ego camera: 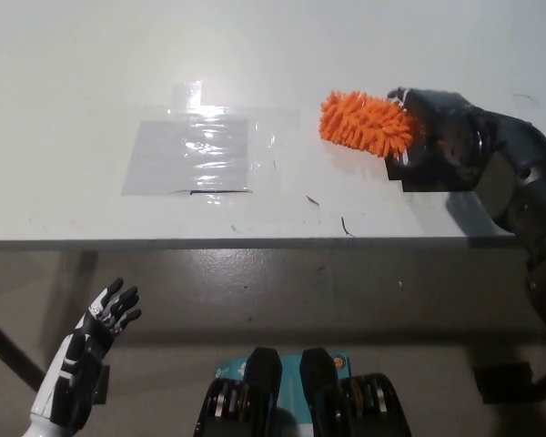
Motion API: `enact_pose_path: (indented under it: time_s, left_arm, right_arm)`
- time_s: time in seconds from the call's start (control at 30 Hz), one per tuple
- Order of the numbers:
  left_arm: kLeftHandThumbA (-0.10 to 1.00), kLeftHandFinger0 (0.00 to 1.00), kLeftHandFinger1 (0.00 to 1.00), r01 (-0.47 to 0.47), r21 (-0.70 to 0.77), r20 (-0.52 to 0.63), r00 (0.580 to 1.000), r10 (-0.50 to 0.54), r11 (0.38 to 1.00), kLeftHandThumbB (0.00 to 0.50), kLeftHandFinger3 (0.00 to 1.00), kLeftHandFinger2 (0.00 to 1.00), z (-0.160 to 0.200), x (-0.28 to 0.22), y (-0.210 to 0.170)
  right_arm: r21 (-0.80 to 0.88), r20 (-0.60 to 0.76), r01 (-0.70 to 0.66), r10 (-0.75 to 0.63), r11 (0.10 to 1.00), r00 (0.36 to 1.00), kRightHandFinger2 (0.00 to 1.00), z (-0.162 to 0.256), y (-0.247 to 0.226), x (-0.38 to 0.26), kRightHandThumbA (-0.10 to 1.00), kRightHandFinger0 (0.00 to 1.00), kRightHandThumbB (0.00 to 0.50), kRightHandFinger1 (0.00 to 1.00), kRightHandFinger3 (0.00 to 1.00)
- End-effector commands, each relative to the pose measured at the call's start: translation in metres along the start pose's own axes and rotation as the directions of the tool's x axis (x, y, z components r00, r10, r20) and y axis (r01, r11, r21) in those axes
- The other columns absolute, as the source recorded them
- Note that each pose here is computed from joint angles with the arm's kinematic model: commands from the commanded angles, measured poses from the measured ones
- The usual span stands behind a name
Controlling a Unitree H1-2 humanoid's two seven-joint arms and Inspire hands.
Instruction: The robot uses it right hand to pick up an extended orange duster kept in the middle of the desk and presses its handle against the desk to collapse it
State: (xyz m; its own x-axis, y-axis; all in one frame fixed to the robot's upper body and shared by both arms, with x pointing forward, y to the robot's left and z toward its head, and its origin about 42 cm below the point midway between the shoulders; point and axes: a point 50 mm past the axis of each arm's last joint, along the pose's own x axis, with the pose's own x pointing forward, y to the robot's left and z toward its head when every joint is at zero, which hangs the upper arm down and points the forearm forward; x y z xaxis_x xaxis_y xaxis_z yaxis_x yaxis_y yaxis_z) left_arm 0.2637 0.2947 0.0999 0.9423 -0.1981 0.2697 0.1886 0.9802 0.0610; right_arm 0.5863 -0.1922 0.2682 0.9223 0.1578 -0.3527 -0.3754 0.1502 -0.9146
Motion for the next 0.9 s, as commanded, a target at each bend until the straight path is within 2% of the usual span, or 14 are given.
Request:
enact_pose_path:
  time_s: [0.0,0.13,0.2,0.27,0.33,0.4,0.47,0.57,0.6,0.63,0.7,0.77,0.8,0.87]
  left_arm:
    - [1.00,1.00,1.00,0.004,0.009,0.070,0.998,-0.004,1.000,0.294,1.00,1.00,0.015,0.007,0.007]
    - [1.00,1.00,1.00,0.004,0.015,0.072,0.997,-0.005,1.000,0.291,1.00,1.00,0.015,0.007,0.007]
    - [1.00,1.00,1.00,0.003,0.007,0.067,0.998,-0.003,1.000,0.302,1.00,1.00,0.014,0.010,0.006]
    - [1.00,1.00,1.00,0.003,0.013,0.068,0.998,-0.004,1.000,0.305,1.00,1.00,0.014,0.011,0.005]
    - [1.00,1.00,1.00,0.007,0.013,0.072,0.997,-0.008,1.000,0.300,1.00,1.00,0.014,0.014,0.005]
    - [0.99,1.00,1.00,0.014,0.010,0.080,0.997,-0.015,1.000,0.318,1.00,1.00,0.015,0.022,0.006]
    - [1.00,1.00,1.00,0.016,0.014,0.083,0.996,-0.017,1.000,0.317,1.00,1.00,0.017,0.027,0.007]
    - [1.00,1.00,1.00,0.017,0.014,0.084,0.996,-0.018,1.000,0.316,1.00,1.00,0.017,0.027,0.007]
    - [1.00,1.00,1.00,0.026,0.018,0.101,0.994,-0.027,1.000,0.314,1.00,1.00,0.019,0.035,0.007]
    - [1.00,1.00,1.00,0.029,0.019,0.106,0.994,-0.030,0.999,0.308,1.00,1.00,0.020,0.039,0.008]
    - [1.00,1.00,1.00,0.033,0.026,0.113,0.993,-0.035,0.999,0.298,1.00,1.00,0.022,0.044,0.009]
    - [1.00,1.00,1.00,0.032,0.027,0.114,0.993,-0.035,0.999,0.299,1.00,1.00,0.022,0.045,0.009]
    - [1.00,1.00,1.00,0.037,0.021,0.123,0.992,-0.040,0.999,0.300,1.00,1.00,0.024,0.053,0.009]
    - [1.00,1.00,1.00,0.041,0.029,0.134,0.990,-0.045,0.999,0.301,1.00,1.00,0.026,0.059,0.009]
  right_arm:
    - [0.060,-0.005,-0.038,0.039,0.997,0.999,1.00,0.019,-0.092,-0.017,0.75,1.00,0.500,1.00,1.00]
    - [0.140,0.057,-0.033,0.025,0.990,0.998,1.00,0.022,-0.108,-0.021,0.74,1.00,0.500,1.00,1.00]
    - [0.498,0.368,-0.050,-0.158,0.866,0.916,1.00,0.033,-0.200,-0.064,0.72,1.00,0.500,1.00,1.00]
    - [0.461,0.456,0.003,-0.240,0.888,0.857,1.00,0.035,-0.237,-0.093,0.79,1.00,0.495,1.00,1.00]
    - [0.473,0.494,0.017,-0.281,0.881,0.823,1.00,0.035,-0.251,-0.110,0.76,1.00,0.486,1.00,1.00]
    - [0.486,0.575,0.121,-0.421,0.865,0.702,1.00,0.034,-0.292,-0.182,0.86,1.00,0.460,1.00,1.00]
    - [0.488,0.632,0.159,-0.473,0.858,0.614,1.00,0.030,-0.307,-0.225,0.84,1.00,0.454,1.00,1.00]
    - [0.490,0.631,0.158,-0.474,0.857,0.614,1.00,0.030,-0.306,-0.226,0.84,1.00,0.458,1.00,1.00]
    - [0.581,0.637,0.298,-0.651,0.758,0.412,1.00,0.024,-0.319,-0.309,0.90,1.00,0.498,1.00,1.00]
    - [0.604,0.627,0.359,-0.702,0.712,0.338,1.00,0.019,-0.320,-0.334,0.91,1.00,0.500,1.00,1.00]
    - [0.634,0.618,0.415,-0.750,0.653,0.236,1.00,0.008,-0.317,-0.366,0.94,1.00,0.494,1.00,1.00]
    - [0.637,0.621,0.416,-0.752,0.649,0.221,1.00,0.006,-0.316,-0.371,0.94,1.00,0.498,1.00,1.00]
    - [0.652,0.621,0.438,-0.768,0.618,0.157,1.00,-0.006,-0.308,-0.388,0.95,1.00,0.494,1.00,1.00]
    - [0.673,0.606,0.464,-0.789,0.576,0.100,1.00,-0.012,-0.283,-0.405,1.00,1.00,0.498,1.00,1.00]
